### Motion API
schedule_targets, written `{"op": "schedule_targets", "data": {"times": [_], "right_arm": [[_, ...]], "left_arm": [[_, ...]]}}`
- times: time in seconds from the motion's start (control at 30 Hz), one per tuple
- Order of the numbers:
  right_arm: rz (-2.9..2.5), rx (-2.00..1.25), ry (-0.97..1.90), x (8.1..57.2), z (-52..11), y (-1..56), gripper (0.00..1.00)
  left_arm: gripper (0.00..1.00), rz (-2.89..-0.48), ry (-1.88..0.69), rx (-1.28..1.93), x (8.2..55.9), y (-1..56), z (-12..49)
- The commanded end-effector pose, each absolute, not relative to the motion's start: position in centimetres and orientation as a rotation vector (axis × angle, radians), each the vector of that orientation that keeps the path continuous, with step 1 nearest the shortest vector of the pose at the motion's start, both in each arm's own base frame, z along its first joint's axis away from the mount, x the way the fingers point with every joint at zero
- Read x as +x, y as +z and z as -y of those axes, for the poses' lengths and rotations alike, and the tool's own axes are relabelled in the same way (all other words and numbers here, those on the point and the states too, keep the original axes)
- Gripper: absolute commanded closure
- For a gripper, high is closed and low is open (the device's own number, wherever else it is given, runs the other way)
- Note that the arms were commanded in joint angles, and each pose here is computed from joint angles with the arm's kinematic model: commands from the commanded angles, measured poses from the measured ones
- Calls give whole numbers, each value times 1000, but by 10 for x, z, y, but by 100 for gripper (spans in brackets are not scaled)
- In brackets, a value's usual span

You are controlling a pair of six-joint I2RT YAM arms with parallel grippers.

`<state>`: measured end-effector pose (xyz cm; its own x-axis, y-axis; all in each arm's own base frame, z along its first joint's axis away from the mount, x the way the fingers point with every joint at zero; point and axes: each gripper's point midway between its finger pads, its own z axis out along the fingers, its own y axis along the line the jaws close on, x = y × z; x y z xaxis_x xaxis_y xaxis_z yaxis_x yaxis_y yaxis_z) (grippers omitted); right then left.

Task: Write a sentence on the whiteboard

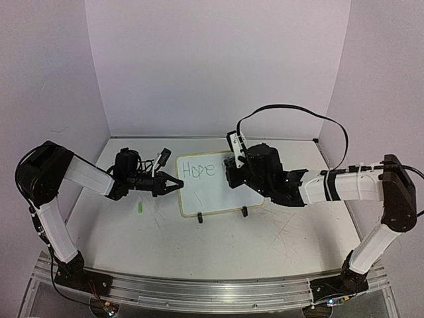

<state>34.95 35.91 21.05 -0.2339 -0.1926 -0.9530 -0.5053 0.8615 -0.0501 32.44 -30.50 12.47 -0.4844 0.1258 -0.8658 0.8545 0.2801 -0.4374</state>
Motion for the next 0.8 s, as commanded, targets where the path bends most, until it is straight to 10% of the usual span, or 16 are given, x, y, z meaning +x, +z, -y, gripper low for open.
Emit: {"op": "schedule_targets", "data": {"times": [0.0,0.77], "right_arm": [[-1737,-487,364,356,-369,240,100],[-1763,-451,348,365,-367,231,100]], "left_arm": [[100,-1838,-1071,825,347,120,291],[100,-1840,-1073,827,347,120,291]]}}
